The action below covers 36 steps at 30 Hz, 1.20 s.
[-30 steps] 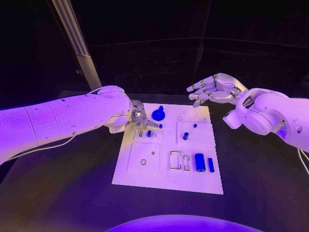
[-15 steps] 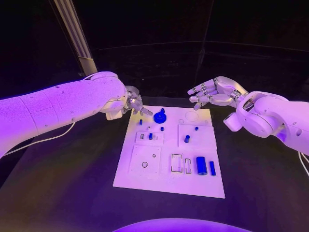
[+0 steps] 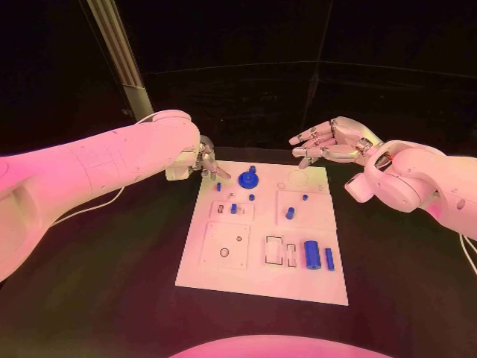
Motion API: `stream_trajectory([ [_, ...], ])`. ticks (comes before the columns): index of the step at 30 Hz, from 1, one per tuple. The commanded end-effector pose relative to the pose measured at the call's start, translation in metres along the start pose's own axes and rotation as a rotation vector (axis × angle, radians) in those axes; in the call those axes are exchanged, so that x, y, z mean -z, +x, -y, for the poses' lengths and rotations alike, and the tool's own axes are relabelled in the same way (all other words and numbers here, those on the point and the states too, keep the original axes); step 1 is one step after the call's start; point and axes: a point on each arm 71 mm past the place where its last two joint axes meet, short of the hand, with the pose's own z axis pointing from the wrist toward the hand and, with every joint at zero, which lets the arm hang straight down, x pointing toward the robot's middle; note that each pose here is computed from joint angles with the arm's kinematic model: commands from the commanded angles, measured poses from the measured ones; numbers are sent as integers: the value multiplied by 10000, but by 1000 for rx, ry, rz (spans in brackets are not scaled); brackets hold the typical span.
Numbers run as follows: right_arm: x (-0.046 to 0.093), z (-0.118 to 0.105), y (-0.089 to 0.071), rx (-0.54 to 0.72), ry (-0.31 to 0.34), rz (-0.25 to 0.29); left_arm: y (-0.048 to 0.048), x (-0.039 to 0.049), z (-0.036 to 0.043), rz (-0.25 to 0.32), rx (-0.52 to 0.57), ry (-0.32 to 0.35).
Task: Assemble the parts on the task board
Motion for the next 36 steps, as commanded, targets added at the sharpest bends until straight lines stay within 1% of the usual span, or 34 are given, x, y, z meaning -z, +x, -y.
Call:
stream_trajectory([
  [1, -15, -25, 7, -5, -19, -3, 14, -36, -12, -11, -55, -9],
  [5, -20, -26, 10, -5, -20, -3, 41, -71, -6, -12, -59, -10],
  [10, -31, -30, 20, -6, -22, -5, 73, -99, 21, -18, -64, -4],
  [27, -32, -31, 23, -7, -21, -7, 114, -121, 35, -48, -78, -3],
  [36, -38, -32, 28, -7, -22, -8, 127, -122, 73, -50, -81, 10],
])
